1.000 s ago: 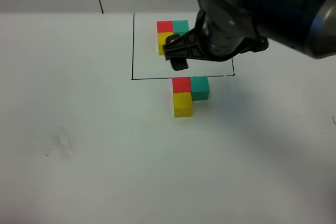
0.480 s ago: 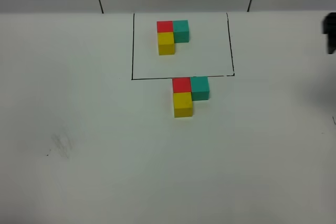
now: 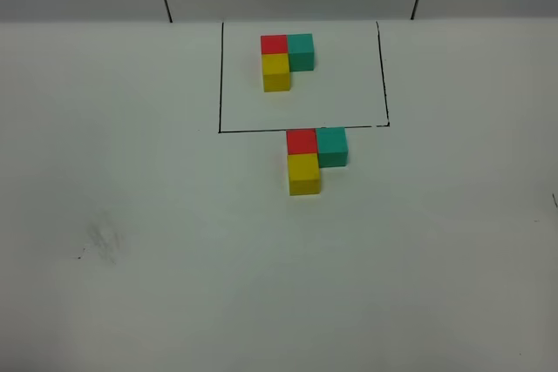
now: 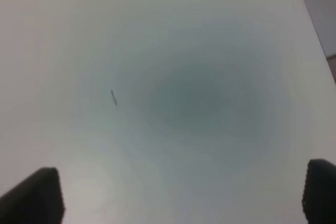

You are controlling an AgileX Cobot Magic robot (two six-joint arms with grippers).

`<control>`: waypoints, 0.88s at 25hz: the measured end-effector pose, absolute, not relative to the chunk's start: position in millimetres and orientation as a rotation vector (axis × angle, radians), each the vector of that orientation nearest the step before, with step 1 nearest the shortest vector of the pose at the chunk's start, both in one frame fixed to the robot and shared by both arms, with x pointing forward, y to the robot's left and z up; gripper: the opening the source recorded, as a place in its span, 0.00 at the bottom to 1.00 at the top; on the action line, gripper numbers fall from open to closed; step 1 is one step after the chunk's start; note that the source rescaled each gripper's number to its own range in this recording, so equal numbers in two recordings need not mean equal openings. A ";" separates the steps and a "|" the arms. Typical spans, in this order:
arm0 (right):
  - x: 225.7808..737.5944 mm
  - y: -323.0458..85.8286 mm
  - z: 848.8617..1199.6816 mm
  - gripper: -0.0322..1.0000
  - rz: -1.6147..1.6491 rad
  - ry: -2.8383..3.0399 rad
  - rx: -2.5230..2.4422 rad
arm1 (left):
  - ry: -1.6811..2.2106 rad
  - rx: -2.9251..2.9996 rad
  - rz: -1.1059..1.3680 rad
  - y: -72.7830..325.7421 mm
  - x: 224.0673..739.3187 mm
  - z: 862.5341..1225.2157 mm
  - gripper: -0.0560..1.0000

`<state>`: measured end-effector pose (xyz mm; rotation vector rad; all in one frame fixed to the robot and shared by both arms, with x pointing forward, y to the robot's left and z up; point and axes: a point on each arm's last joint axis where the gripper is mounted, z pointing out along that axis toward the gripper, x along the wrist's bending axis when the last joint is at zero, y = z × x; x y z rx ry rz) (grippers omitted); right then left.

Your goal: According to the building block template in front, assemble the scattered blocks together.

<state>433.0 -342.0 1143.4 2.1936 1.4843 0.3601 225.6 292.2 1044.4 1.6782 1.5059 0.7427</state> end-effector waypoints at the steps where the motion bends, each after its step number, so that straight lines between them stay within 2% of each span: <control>1: 424.5 -340.6 1141.0 0.86 0.352 1.488 2.203 | 1.506 1.678 0.743 292.2 225.6 1044.4 0.68; 8: 359.6 -329.8 1132.2 0.83 0.437 1.450 2.162 | 1.506 1.678 0.743 292.2 225.6 1044.4 0.68; 22: 270.2 -302.9 1094.1 0.82 0.776 1.547 1.864 | 1.506 1.678 0.743 292.2 225.6 1044.4 0.68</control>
